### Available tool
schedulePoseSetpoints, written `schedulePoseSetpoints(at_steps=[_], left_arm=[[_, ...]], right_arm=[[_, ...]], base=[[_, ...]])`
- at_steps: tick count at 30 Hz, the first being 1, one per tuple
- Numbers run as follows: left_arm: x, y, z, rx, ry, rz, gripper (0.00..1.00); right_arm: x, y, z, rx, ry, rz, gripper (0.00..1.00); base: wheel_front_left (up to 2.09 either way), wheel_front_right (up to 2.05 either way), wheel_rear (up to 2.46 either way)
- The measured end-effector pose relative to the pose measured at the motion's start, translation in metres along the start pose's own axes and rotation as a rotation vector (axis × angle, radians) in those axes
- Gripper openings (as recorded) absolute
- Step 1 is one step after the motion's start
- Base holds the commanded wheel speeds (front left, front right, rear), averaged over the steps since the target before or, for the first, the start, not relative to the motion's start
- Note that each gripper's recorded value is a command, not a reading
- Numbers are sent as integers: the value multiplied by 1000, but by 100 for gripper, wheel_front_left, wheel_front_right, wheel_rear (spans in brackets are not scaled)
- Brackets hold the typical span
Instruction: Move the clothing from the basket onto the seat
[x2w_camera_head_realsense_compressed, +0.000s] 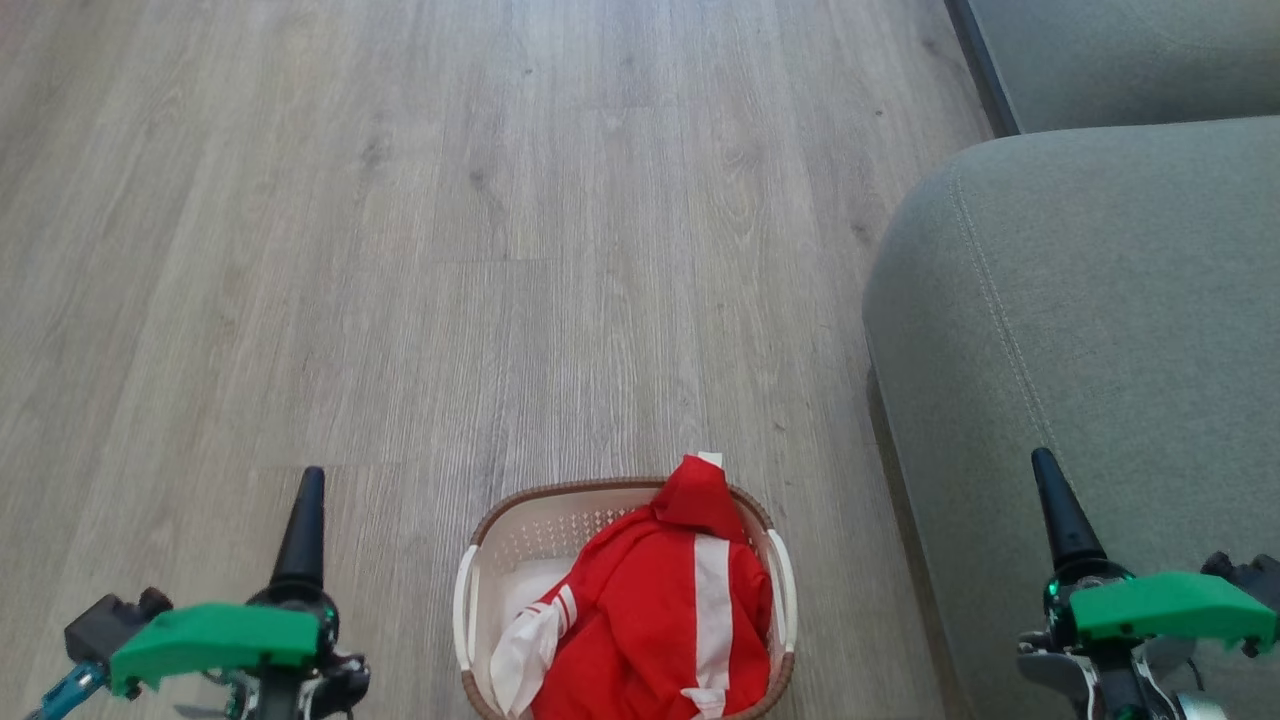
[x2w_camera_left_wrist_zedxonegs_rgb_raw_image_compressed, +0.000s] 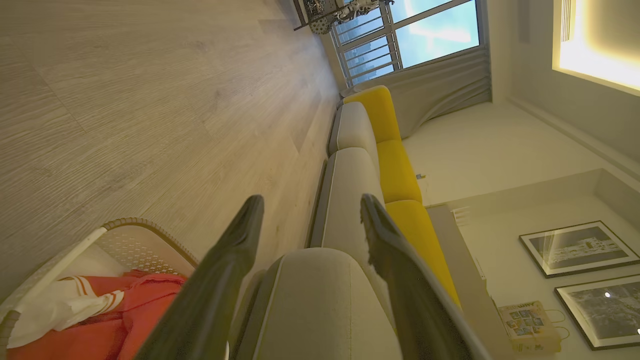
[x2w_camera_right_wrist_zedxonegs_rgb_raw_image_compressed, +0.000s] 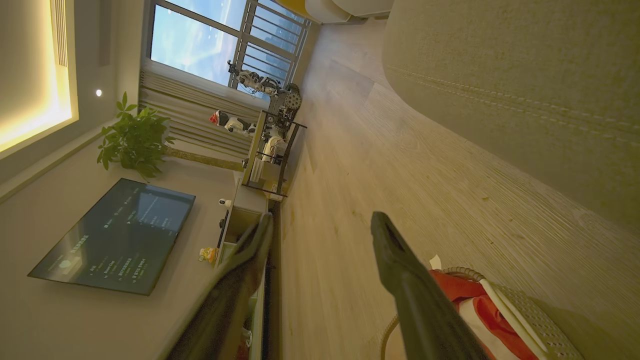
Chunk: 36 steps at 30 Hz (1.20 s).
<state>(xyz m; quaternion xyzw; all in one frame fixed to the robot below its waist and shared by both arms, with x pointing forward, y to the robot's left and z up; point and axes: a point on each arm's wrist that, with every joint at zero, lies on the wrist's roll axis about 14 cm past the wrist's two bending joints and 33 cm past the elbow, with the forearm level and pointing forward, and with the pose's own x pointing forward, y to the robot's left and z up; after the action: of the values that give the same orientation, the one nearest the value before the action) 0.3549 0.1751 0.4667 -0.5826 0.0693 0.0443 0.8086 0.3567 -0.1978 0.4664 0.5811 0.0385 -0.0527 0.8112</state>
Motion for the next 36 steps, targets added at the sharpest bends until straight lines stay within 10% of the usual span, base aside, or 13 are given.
schedulePoseSetpoints(at_steps=[36], left_arm=[[-14, -7, -11, 621, -36, -5, 100]], right_arm=[[-5, 21, -16, -521, 7, 93, 100]], base=[[0, 0, 0]])
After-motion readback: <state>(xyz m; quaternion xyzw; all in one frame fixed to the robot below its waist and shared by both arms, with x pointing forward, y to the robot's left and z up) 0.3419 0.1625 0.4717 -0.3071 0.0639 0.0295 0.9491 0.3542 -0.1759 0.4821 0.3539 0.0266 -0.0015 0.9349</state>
